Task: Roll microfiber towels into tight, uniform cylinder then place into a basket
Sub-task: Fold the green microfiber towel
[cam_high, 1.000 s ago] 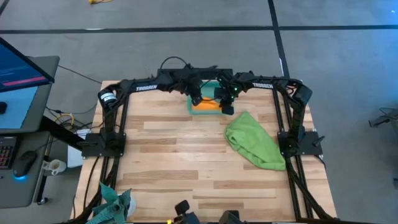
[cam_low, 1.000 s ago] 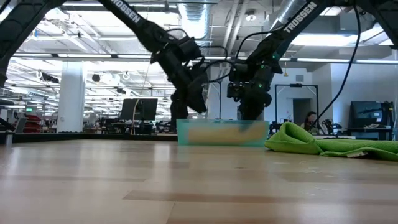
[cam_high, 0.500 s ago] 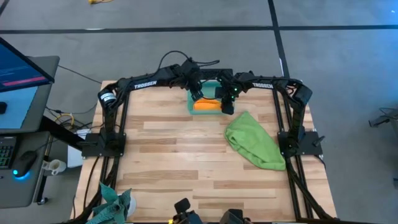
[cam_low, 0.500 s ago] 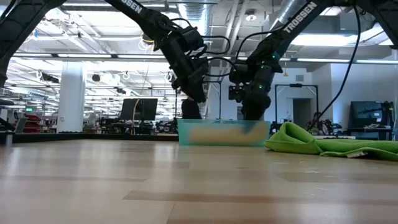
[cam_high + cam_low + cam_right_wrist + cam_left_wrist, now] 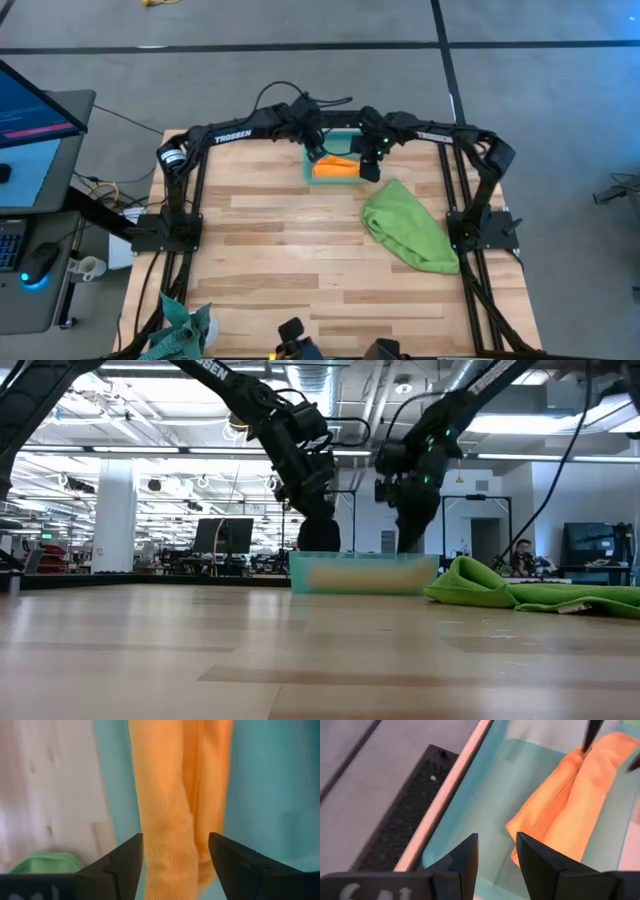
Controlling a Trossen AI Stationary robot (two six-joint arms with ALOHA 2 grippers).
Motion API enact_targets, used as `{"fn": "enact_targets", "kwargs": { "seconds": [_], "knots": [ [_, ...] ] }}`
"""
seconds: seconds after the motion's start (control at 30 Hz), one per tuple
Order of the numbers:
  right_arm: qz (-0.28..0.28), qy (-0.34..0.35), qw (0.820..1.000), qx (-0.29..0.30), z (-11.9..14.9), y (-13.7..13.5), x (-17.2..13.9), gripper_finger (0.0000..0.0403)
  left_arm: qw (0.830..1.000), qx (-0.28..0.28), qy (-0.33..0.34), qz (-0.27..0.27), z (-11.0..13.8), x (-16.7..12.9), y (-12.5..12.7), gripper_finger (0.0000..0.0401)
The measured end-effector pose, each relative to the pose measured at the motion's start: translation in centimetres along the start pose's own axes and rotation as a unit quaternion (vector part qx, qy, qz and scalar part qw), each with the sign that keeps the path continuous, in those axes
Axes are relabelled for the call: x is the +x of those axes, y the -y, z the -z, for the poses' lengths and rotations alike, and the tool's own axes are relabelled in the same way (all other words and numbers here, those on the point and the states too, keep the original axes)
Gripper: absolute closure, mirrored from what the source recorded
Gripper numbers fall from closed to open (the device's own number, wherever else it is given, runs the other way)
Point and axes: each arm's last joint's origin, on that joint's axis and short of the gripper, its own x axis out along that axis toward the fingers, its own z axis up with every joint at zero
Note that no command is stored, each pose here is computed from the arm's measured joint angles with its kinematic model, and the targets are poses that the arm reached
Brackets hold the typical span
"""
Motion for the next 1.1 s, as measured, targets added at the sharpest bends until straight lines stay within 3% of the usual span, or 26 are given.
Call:
{"fn": "enact_targets", "kwargs": {
  "seconds": [0.2,0.33,0.6,0.87,1.1],
  "knots": [
    [0.006,0.035,0.999,0.019,0.3,-1.6,-4.5,0.0175,1.000,0.002,0.008,-0.015,-0.4,-3.3,0.1,0.0275],
    [-0.006,0.051,0.998,0.021,1.2,-4.0,-5.8,0.0181,1.000,0.002,0.016,-0.004,0.3,-5.1,1.5,0.0275],
    [-0.018,0.082,0.996,0.036,4.9,-10.4,-5.0,0.0196,0.997,0.031,0.057,0.049,4.4,-4.7,8.1,0.0275],
    [0.016,0.083,0.993,0.077,8.5,-16.5,-3.4,0.0213,0.987,0.090,0.067,0.114,7.6,-4.6,15.3,0.0275],
    [0.070,0.097,0.987,0.104,10.3,-21.0,-2.7,0.0224,0.961,0.165,0.138,0.176,8.7,-6.0,21.5,0.0275]
  ]
}}
